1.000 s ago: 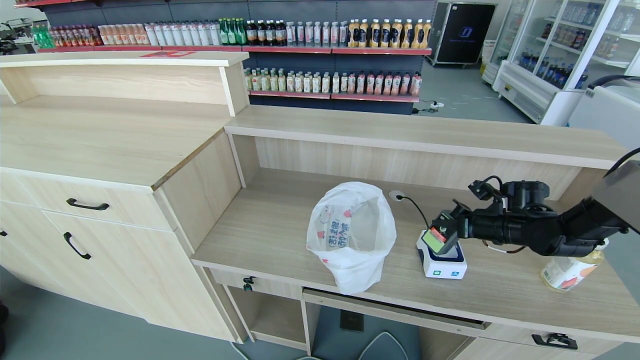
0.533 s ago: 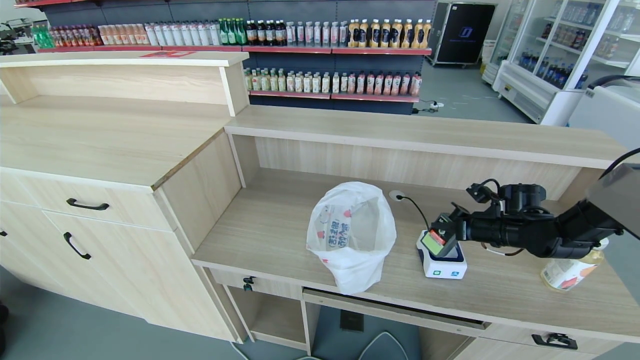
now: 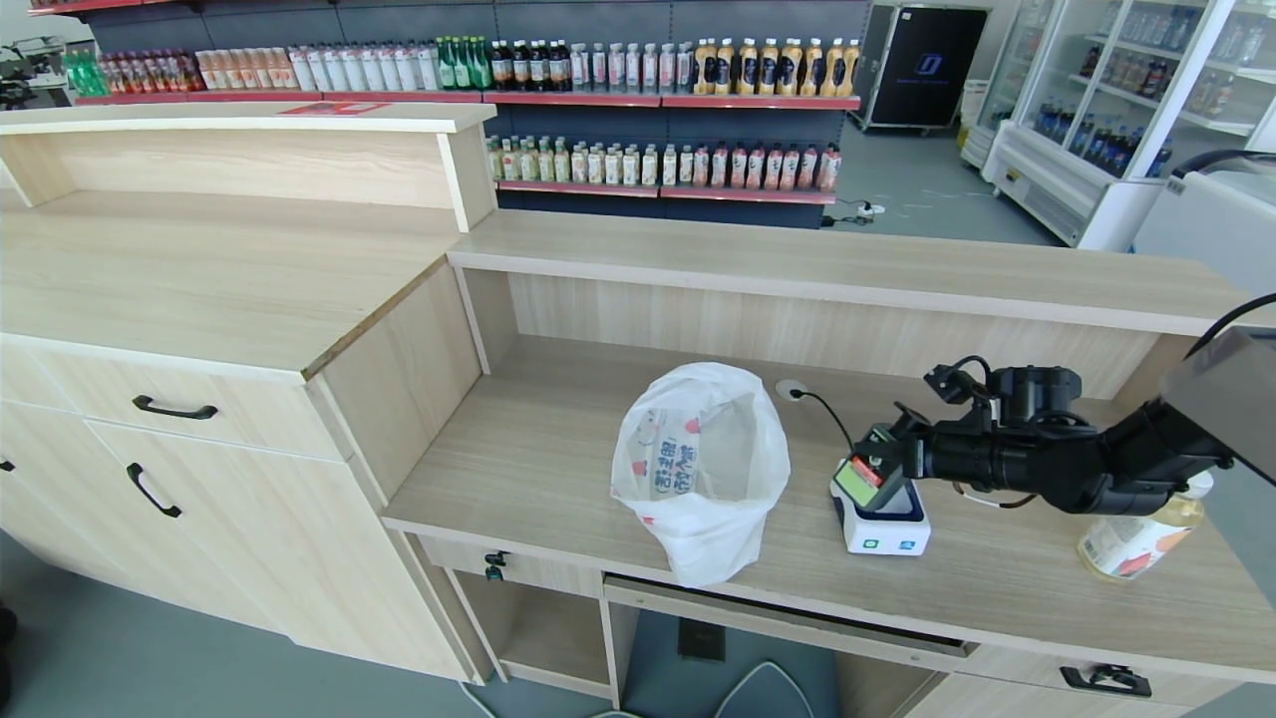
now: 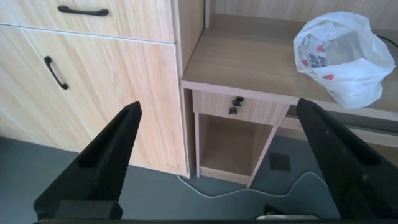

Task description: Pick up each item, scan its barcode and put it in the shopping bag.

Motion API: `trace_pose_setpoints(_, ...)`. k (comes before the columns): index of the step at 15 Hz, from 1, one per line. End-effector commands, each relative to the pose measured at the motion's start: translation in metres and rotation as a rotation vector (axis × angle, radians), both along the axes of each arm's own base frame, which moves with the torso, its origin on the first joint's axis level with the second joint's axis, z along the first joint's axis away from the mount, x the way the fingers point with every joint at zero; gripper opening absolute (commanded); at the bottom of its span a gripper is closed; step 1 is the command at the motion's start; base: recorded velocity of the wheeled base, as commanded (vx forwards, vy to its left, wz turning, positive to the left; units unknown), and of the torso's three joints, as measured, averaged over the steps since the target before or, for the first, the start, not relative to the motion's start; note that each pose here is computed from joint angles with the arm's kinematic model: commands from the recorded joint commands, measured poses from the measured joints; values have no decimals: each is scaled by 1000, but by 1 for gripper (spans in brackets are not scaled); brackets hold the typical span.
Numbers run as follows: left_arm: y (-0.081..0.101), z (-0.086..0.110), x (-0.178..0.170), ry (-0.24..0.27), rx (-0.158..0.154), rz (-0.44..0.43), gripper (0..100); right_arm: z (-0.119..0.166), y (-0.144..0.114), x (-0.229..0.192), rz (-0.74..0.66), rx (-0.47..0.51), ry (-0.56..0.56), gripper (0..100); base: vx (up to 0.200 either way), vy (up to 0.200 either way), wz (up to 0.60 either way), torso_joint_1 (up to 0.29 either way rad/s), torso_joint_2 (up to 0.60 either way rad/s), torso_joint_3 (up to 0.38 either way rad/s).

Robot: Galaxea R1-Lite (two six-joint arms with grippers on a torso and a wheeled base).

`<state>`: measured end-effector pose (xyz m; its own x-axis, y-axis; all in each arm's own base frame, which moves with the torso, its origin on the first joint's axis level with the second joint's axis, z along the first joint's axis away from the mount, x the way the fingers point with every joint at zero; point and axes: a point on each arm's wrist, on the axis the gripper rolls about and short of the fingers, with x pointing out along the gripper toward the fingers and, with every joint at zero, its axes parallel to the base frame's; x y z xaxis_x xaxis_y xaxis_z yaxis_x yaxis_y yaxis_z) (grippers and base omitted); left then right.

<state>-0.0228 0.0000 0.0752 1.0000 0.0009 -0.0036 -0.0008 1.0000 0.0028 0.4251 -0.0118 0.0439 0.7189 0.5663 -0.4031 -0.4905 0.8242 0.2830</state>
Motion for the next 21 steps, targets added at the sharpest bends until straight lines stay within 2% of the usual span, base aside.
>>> trace_pose_setpoints(1, 0, 0, 0, -1, 0, 1, 100, -1, 3, 1, 7, 1, 2, 0, 0, 0, 0, 0, 0, 0)
trace_pose_setpoints(6, 0, 0, 0, -1, 0, 1, 100, 1, 11, 4, 27, -2, -12, 0, 0, 0, 0, 0, 0, 0)
trace_pose_setpoints(7, 0, 0, 0, -1, 0, 1, 100, 11, 10, 3, 25, -6, -37, 0, 0, 0, 0, 0, 0, 0)
trace_pose_setpoints(8, 0, 0, 0, -1, 0, 2, 100, 32, 9, -2, 27, -19, -95, 0, 0, 0, 0, 0, 0, 0)
trace_pose_setpoints(9, 0, 0, 0, -1, 0, 1, 100, 56, 4, -11, 29, -70, -170, 0, 0, 0, 0, 0, 0, 0)
trace_pose_setpoints(10, 0, 0, 0, -1, 0, 1, 100, 75, -10, -29, -4, -167, -245, 0, 0, 0, 0, 0, 0, 0)
trace_pose_setpoints(12, 0, 0, 0, -1, 0, 1, 100, 80, -43, -72, -40, -425, -316, 0, 0, 0, 0, 0, 0, 0)
trace_pose_setpoints(14, 0, 0, 0, -1, 0, 1, 100, 78, -70, -120, -27, -643, -351, 0, 0, 0, 0, 0, 0, 0)
trace_pose_setpoints(15, 0, 0, 0, -1, 0, 1, 100, 84, -72, -129, -25, -675, -373, 0, 0, 0, 0, 0, 0, 0)
trace_pose_setpoints(16, 0, 0, 0, -1, 0, 1, 100, 91, -70, -126, -37, -665, -392, 0, 0, 0, 0, 0, 0, 0)
trace_pose_setpoints(17, 0, 0, 0, -1, 0, 1, 100, 101, -56, -114, -74, -615, -418, 0, 0, 0, 600, 2, 7, 7)
trace_pose_setpoints(18, 0, 0, 0, -1, 0, 1, 100, 112, -41, -103, -209, -578, -451, 0, 0, 0, 600, -2, 2, 2)
trace_pose_setpoints(19, 0, 0, 0, -1, 0, 1, 100, 121, -13, -87, -337, -494, -477, 0, 0, 0, 600, -7, 2, 2)
trace_pose_setpoints(20, 0, 0, 0, -1, 0, 1, 100, 130, 9, -66, -428, -475, -503, 0, 0, 0, 600, 2, 7, 12)
trace_pose_setpoints(21, 0, 0, 0, -1, 0, 1, 100, 133, 31, -46, -453, -477, -526, 0, 0, 0, 600, 7, 7, 2)
